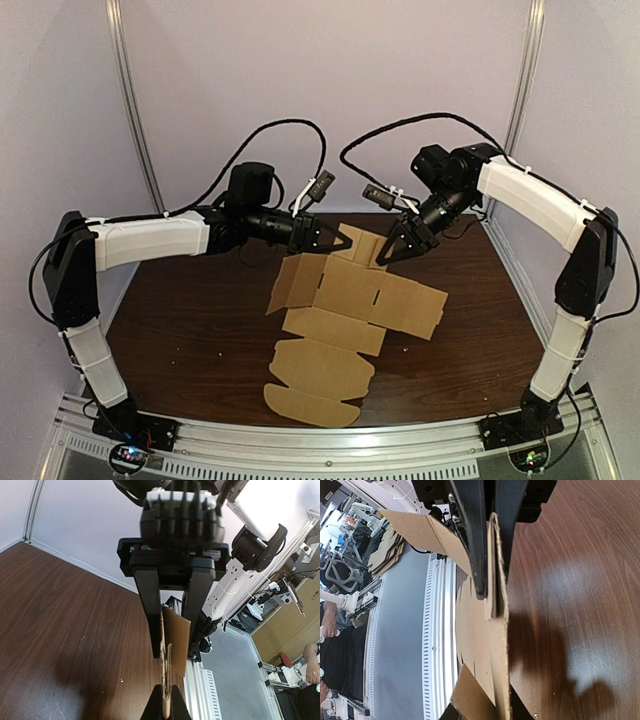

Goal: Fold the paper box

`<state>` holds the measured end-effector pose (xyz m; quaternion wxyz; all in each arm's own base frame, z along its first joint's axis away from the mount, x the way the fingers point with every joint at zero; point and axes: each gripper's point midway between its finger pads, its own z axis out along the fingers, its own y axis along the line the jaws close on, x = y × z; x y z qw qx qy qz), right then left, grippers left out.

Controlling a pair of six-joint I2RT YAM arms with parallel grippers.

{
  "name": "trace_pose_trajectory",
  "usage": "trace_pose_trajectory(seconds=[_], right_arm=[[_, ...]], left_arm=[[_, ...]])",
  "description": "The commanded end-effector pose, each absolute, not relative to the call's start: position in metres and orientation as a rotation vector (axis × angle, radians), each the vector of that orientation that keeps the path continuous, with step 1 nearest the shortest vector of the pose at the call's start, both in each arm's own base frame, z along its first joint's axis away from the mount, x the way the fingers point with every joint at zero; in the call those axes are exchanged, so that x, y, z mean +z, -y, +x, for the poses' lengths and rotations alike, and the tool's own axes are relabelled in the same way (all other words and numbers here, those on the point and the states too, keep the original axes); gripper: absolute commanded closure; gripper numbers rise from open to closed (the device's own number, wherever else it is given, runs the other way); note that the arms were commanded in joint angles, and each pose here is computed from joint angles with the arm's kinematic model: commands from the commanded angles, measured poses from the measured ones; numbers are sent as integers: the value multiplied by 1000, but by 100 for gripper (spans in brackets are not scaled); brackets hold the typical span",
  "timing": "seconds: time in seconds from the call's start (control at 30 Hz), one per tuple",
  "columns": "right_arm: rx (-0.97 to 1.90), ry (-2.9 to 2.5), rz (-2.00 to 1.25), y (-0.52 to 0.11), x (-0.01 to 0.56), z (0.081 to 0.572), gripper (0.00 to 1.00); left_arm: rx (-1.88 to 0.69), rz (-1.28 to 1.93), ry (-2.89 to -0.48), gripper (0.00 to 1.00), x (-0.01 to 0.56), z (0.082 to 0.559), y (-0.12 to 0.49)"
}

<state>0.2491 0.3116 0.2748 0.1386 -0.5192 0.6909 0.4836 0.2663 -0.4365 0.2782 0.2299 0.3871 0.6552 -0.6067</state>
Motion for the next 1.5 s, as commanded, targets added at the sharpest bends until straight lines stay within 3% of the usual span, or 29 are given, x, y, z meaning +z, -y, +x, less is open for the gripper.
trace_pose_trajectory(seconds=[0.0, 0.17, 0.27, 0.37, 0.43, 0.6, 0.77, 0.83, 1.03, 1.23, 1.47], right_arm=[[1356, -1972, -1547, -319, 286, 245, 79], [1371, -1986, -1562, -325, 282, 245, 98], [1342, -1995, -1562, -323, 281, 247, 100], [1320, -1983, -1555, -318, 287, 248, 100], [1318, -1978, -1523, -314, 294, 252, 100], [1397, -1978, -1411, -300, 308, 261, 100], [1422, -2010, -1344, -295, 303, 267, 100], [1422, -2026, -1314, -293, 302, 272, 100], [1461, -2007, -1252, -290, 307, 281, 100], [1505, -2005, -1231, -292, 308, 282, 100], [1522, -2013, -1208, -294, 309, 284, 100]], left_arm=[[-1665, 1091, -1771, 100, 283, 266, 439], [-1658, 1095, -1779, 100, 281, 266, 438], [-1633, 1099, -1793, 100, 280, 267, 437], [-1481, 1114, -1832, 69, 284, 273, 426], [-1290, 1113, -1832, 57, 298, 280, 409], [-949, 984, -1798, 33, 324, 283, 354], [-906, 795, -1813, 22, 305, 270, 316], [-892, 722, -1812, 13, 301, 264, 300], [-929, 572, -1808, 12, 262, 257, 281], [-984, 535, -1839, 18, 228, 269, 295], [-1030, 522, -1796, 18, 209, 281, 310]])
